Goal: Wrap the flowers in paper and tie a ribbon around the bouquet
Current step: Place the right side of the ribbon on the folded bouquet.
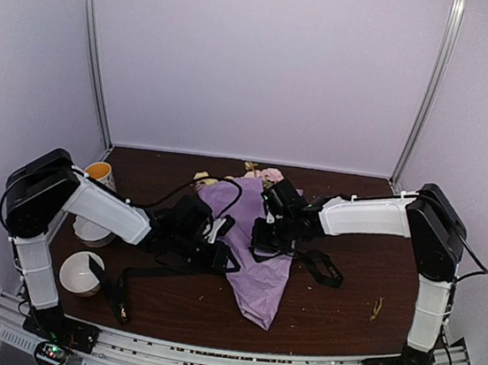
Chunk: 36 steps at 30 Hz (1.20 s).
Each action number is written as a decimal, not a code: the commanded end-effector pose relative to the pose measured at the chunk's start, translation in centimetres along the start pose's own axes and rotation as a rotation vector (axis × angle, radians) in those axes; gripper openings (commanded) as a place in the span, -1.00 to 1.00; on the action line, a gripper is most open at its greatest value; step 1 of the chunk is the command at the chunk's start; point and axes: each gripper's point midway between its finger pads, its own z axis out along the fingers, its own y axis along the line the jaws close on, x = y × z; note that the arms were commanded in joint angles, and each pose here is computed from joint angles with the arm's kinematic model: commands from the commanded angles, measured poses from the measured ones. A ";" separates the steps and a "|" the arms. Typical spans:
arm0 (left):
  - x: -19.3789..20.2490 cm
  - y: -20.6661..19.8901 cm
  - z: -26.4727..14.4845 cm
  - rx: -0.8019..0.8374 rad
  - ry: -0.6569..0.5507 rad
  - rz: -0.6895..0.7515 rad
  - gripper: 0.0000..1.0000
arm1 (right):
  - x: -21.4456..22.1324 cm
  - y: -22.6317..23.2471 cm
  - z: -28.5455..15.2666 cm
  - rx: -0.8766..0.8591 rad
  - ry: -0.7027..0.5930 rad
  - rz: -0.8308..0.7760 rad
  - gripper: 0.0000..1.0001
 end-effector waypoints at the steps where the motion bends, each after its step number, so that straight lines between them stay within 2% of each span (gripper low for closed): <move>1: -2.3 -1.3 -4.2 -0.127 -0.061 0.120 -0.23 | 0.4 -1.0 0.1 0.040 0.004 0.004 -1.00; 5: -3.2 -0.9 -9.6 -0.309 -0.103 0.190 -0.03 | 0.7 -1.2 0.2 0.058 0.006 -0.015 -1.00; 8: -2.9 0.0 -14.9 -0.440 -0.173 0.181 0.09 | 0.7 -1.2 -0.1 0.071 -0.001 -0.029 -1.00; 12: -1.4 2.5 -22.8 -0.579 -0.350 0.035 0.13 | 0.8 -1.1 -0.5 0.094 -0.011 -0.056 -1.00; 15: 1.6 5.2 -25.9 -0.592 -0.377 -0.128 0.10 | 0.8 -1.1 -0.9 0.114 -0.013 -0.075 -1.00; 18: 4.1 7.4 -27.8 -0.599 -0.410 -0.257 0.11 | 0.6 -1.2 -1.3 0.140 -0.014 -0.101 -1.00; 22: 5.3 9.5 -29.3 -0.582 -0.493 -0.404 0.17 | 0.7 -1.3 -1.6 0.155 -0.017 -0.126 -1.00; 25: 5.7 10.8 -28.4 -0.531 -0.494 -0.464 0.32 | 0.9 -1.3 -1.3 0.153 0.000 -0.149 -1.00; 28: 6.5 12.3 -25.7 -0.425 -0.425 -0.550 0.40 | 1.0 -1.3 -1.3 0.158 0.006 -0.180 -1.00; 32: 7.4 14.8 -25.0 -0.432 -0.395 -0.696 0.23 | 0.8 -1.3 -1.6 0.168 0.006 -0.208 -1.00; 36: 6.3 14.9 -27.7 -0.531 -0.470 -0.669 0.14 | 0.7 -1.2 -2.3 0.168 -0.001 -0.211 -1.00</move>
